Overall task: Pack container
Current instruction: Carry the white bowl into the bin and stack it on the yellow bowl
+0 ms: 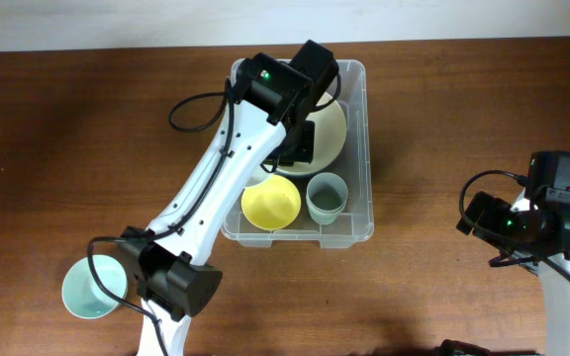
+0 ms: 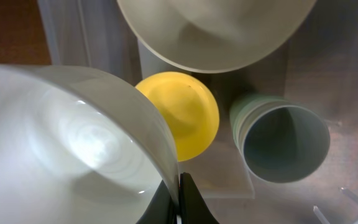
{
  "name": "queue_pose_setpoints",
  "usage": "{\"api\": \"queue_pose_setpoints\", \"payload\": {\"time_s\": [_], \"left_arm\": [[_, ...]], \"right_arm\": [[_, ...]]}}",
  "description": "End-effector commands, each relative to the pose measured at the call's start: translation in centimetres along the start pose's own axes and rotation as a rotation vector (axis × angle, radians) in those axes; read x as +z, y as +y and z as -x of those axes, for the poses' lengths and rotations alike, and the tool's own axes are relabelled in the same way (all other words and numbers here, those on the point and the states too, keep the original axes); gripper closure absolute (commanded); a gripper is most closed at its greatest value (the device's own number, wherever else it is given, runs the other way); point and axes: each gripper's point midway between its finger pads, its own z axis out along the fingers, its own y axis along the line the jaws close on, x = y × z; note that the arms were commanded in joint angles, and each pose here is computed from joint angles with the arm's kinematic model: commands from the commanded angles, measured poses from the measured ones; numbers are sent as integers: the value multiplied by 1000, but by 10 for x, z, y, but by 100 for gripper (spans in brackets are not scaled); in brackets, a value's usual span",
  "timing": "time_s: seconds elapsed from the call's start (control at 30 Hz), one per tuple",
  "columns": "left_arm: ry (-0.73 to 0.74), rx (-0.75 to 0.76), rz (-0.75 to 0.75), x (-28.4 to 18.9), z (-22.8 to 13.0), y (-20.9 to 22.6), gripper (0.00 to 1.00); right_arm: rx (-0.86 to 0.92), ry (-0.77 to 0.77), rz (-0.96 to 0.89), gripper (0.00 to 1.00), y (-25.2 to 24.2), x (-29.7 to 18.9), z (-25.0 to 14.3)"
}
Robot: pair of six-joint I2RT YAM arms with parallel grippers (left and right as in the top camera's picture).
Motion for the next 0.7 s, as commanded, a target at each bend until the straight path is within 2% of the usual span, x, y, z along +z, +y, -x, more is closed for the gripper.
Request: {"api": "queue_pose_setpoints", "payload": {"time_s": [0.0,0.17,0.37,0.67], "left_arm": [[14,29,-22,-1,-3,-4,99],[70,32,-47,7,-13,-9,99],[240,48,39,47,-48,3,99],[236,108,91,53,-58,-5,99]], "right_arm": [[-4,-17,5,1,0,-4,4],[-4,-17,5,1,0,-4,4],[-3,-17,6,1,0,-4,4],[-4,-19,6,1,0,-4,5]]}}
